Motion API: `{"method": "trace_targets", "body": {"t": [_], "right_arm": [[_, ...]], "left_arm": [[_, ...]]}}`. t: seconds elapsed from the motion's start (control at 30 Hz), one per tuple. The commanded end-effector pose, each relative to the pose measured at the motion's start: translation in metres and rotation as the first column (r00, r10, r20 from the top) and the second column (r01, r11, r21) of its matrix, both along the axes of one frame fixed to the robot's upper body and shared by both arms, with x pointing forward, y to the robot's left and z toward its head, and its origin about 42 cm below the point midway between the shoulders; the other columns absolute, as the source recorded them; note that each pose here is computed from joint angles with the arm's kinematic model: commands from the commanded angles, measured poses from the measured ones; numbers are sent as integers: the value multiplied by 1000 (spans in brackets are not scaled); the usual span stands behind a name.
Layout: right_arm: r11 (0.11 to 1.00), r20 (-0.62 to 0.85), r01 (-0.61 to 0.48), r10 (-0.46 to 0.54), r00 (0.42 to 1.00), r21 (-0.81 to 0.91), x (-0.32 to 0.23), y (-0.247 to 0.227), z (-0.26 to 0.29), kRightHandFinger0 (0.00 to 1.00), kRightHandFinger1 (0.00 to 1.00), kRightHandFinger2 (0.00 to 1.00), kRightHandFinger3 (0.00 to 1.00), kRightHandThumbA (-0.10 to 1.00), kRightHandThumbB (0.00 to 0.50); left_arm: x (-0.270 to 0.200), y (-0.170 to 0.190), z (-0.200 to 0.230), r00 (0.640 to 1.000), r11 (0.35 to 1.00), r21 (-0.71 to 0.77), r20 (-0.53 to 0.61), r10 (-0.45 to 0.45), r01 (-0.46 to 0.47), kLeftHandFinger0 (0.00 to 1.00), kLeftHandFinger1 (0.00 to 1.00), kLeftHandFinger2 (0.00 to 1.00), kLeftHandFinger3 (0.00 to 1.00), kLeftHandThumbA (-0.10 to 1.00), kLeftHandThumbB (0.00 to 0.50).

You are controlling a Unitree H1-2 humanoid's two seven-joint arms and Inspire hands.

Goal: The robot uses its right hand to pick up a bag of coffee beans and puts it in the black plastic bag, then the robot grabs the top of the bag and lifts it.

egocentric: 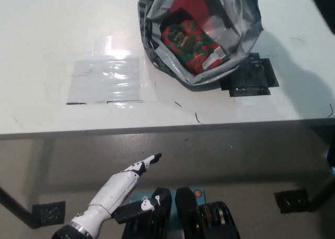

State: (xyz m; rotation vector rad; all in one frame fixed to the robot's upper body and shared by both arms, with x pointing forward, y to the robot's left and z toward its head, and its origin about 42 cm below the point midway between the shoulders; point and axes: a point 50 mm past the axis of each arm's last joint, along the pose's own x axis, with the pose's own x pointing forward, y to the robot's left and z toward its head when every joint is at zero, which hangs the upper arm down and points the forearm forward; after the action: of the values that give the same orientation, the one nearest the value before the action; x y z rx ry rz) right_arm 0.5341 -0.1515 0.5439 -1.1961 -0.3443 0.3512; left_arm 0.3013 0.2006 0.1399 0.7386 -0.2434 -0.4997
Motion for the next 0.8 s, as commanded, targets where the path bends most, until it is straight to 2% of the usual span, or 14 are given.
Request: {"method": "trace_targets", "body": {"t": [0.0, 0.07, 0.1, 0.17, 0.27, 0.3, 0.4, 0.43, 0.47, 0.5, 0.57, 0.63, 0.7, 0.77], "right_arm": [[935, 163, -321, 297, 941, 150, -134, -50, 170, 1000, 1000, 1000, 1000, 935, 491], [889, 196, -403, 364, 910, 218, -147, -69, 173, 1000, 1000, 1000, 1000, 816, 500], [836, 228, -474, 422, 877, 275, -162, -93, 169, 1000, 1000, 1000, 1000, 807, 500], [795, 294, -519, 438, 850, 314, -179, -114, 160, 1000, 1000, 1000, 1000, 809, 490], [771, 446, -531, 361, 819, 351, -206, -136, 144, 1000, 1000, 1000, 1000, 908, 500], [767, 487, -537, 341, 804, 349, -214, -139, 138, 1000, 1000, 1000, 1000, 988, 468], [763, 614, -563, 288, 735, 317, -253, -147, 97, 1000, 1000, 1000, 1000, 1000, 405], [746, 652, -592, 289, 701, 306, -273, -147, 72, 1000, 1000, 1000, 1000, 1000, 413], [721, 679, -618, 286, 676, 312, -285, -140, 47, 1000, 1000, 1000, 1000, 1000, 489], [704, 696, -635, 282, 661, 318, -294, -135, 30, 1000, 1000, 1000, 1000, 1000, 498], [678, 714, -654, 269, 646, 336, -309, -129, 1, 1000, 1000, 1000, 1000, 1000, 497], [609, 734, -691, 250, 632, 388, -317, -118, -47, 1000, 1000, 1000, 1000, 1000, 431], [560, 748, -724, 254, 613, 402, -324, -111, -95, 1000, 1000, 1000, 1000, 1000, 497], [543, 739, -728, 263, 620, 418, -329, -107, -117, 1000, 1000, 1000, 1000, 1000, 500]], "left_arm": [[17, 6, 23, 995, 1000, 6, 98, -4, 4, 923, 1000, 1000, 1000, 815, 114], [17, 6, 24, 995, 1000, 5, 99, -2, 2, 938, 1000, 1000, 1000, 815, 115], [17, 7, 24, 995, 1000, 5, 96, 2, -2, 943, 1000, 1000, 1000, 815, 113], [16, 8, 24, 995, 1000, 2, 102, 4, -4, 949, 1000, 1000, 1000, 824, 113], [17, 9, 26, 996, 999, -46, 91, 14, -10, 952, 1000, 1000, 1000, 839, 118], [18, 10, 27, 996, 998, -60, 90, 19, -14, 951, 1000, 1000, 1000, 860, 129], [26, 15, 33, 996, 987, -160, 72, 44, -32, 1000, 1000, 1000, 1000, 982, 179], [29, 18, 37, 996, 977, -209, 65, 57, -42, 1000, 1000, 1000, 1000, 1000, 197], [31, 20, 39, 995, 970, -238, 67, 69, -51, 1000, 1000, 1000, 1000, 1000, 221], [31, 21, 41, 995, 965, -257, 69, 77, -57, 1000, 1000, 1000, 1000, 1000, 223], [32, 22, 43, 993, 957, -283, 73, 90, -66, 1000, 1000, 1000, 1000, 1000, 228], [32, 24, 44, 991, 945, -320, 85, 108, -75, 1000, 1000, 1000, 1000, 1000, 228], [32, 26, 44, 989, 929, -361, 92, 118, -78, 1000, 1000, 1000, 1000, 1000, 259], [33, 28, 45, 987, 923, -378, 99, 123, -77, 1000, 1000, 1000, 1000, 1000, 265]]}}
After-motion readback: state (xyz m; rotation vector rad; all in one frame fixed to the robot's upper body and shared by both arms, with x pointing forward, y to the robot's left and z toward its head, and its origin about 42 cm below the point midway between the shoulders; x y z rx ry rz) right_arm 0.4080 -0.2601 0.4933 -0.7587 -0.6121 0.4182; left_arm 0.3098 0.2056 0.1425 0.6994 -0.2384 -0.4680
